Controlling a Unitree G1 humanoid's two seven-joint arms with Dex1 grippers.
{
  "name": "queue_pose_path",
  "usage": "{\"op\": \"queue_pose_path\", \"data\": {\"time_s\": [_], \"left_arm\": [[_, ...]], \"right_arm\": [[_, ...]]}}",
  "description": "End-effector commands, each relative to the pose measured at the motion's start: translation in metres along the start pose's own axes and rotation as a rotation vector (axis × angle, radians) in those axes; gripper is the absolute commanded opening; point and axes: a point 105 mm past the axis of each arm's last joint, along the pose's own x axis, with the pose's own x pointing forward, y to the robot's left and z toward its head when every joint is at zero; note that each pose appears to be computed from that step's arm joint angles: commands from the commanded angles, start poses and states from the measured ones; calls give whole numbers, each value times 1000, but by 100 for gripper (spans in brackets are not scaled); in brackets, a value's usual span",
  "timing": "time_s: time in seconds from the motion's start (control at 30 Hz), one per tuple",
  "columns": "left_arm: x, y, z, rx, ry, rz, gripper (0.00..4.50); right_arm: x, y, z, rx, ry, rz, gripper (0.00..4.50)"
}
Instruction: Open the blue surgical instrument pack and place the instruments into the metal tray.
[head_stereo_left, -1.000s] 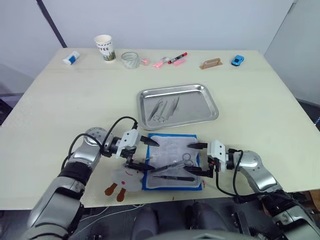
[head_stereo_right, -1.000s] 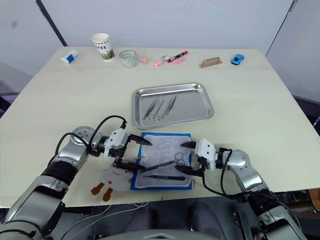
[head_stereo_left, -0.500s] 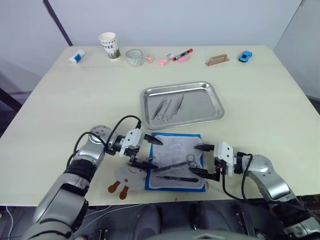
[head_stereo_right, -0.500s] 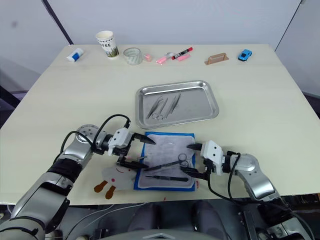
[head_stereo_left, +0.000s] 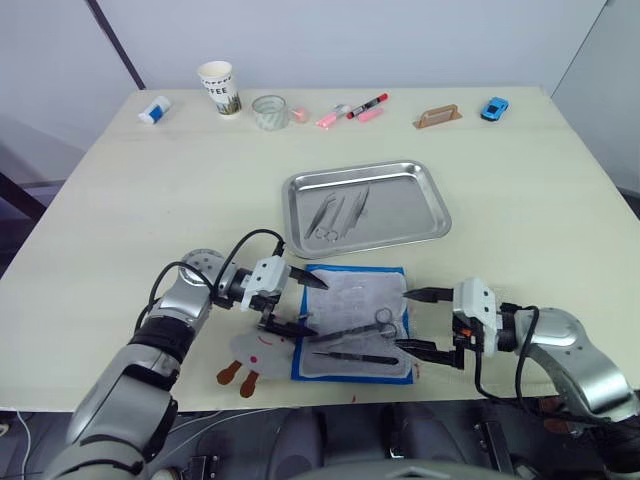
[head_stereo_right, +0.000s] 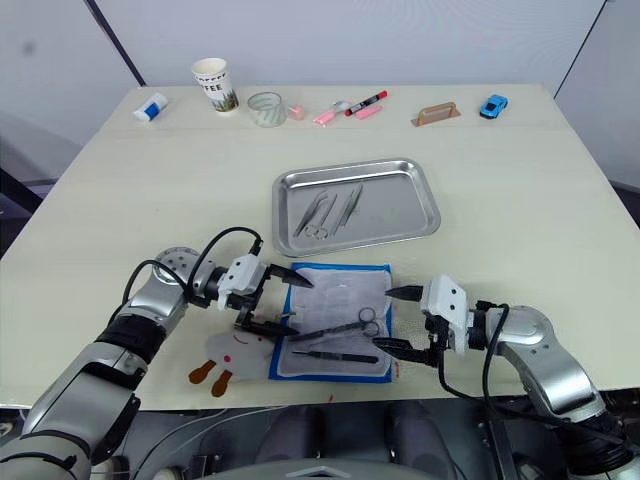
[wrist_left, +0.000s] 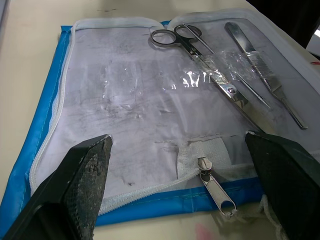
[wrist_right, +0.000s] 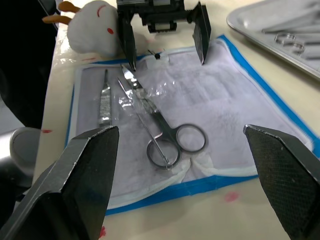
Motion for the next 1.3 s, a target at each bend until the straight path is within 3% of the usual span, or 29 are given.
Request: {"op": "queue_pose_path", "data": {"time_s": [0.03,0.43,0.9,1.3], "left_arm": [[4,-20,-21,-81,49,-89,447],[8,-20,-16,-66,-1,-78,447],[10,-20,-14,-54,-9,-80,447],[9,-21,-13,-54,-9,-79,447]], "right_arm": [[-5,-4,21,-67,-25,-2,439],[13,-11,41,-167,1,33,439],[40,-22,20,-270,245,89,439],[53,-20,8,-323,307,114,439]]}}
